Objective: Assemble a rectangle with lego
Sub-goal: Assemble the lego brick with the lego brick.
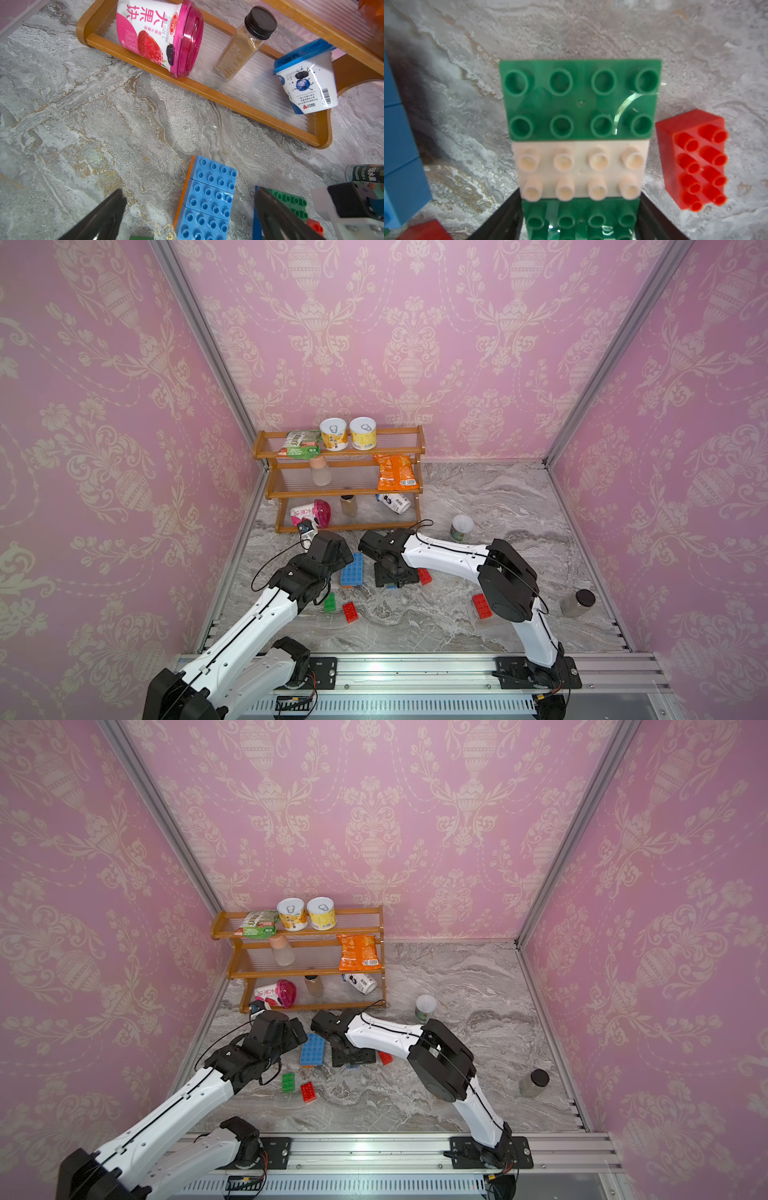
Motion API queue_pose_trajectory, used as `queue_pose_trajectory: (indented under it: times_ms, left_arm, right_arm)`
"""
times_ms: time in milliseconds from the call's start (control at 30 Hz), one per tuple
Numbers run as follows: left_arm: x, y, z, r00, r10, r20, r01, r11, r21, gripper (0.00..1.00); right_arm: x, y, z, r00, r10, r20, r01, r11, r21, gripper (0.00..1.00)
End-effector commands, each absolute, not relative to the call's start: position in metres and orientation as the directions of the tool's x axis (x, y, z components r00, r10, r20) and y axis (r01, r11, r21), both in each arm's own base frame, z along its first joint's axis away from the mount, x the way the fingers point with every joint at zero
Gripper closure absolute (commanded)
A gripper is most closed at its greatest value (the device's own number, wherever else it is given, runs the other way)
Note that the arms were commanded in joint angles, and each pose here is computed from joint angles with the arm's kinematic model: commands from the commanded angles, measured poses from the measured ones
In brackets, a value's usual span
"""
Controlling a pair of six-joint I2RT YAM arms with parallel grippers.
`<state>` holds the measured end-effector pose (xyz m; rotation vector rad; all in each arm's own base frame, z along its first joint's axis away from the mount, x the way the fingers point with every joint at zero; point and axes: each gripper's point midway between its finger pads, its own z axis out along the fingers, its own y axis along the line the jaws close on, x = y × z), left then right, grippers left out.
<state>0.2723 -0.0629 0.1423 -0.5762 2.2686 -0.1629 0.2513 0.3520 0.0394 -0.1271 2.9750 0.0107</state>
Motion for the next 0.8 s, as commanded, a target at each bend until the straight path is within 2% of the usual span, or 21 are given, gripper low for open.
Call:
queue_pose_trajectory:
  times_ms: [0, 300, 500, 767]
  left_arm:
    - [0.271, -0.056, 0.145, -0.59, -0.441, -0.677, -0.361, 0.893, -0.267, 0.01]
    - [0.272, -0.056, 0.145, -0.59, -0.441, -0.676, -0.361, 0.893, -0.267, 0.01]
    - [0.272, -0.056, 0.149, -0.587, -0.439, -0.68, -0.361, 0.894, -0.265, 0.01]
    - [0.274, -0.052, 0.158, -0.569, -0.436, -0.697, -0.369, 0.893, -0.258, 0.01]
  right_arm:
    - [0.25, 0.352, 0.043, -0.979, -0.096, -0.178, -0.096, 0.995, -0.009, 0.15]
    - [0.25, 0.347, 0.054, -0.976, -0.092, -0.196, -0.09, 0.996, -0.015, 0.13]
    - [0.252, 0.329, 0.082, -0.963, -0.078, -0.258, -0.074, 0.997, -0.024, 0.01]
    - [0.255, 0.273, 0.121, -0.937, -0.055, -0.345, -0.029, 0.996, -0.08, 0.0]
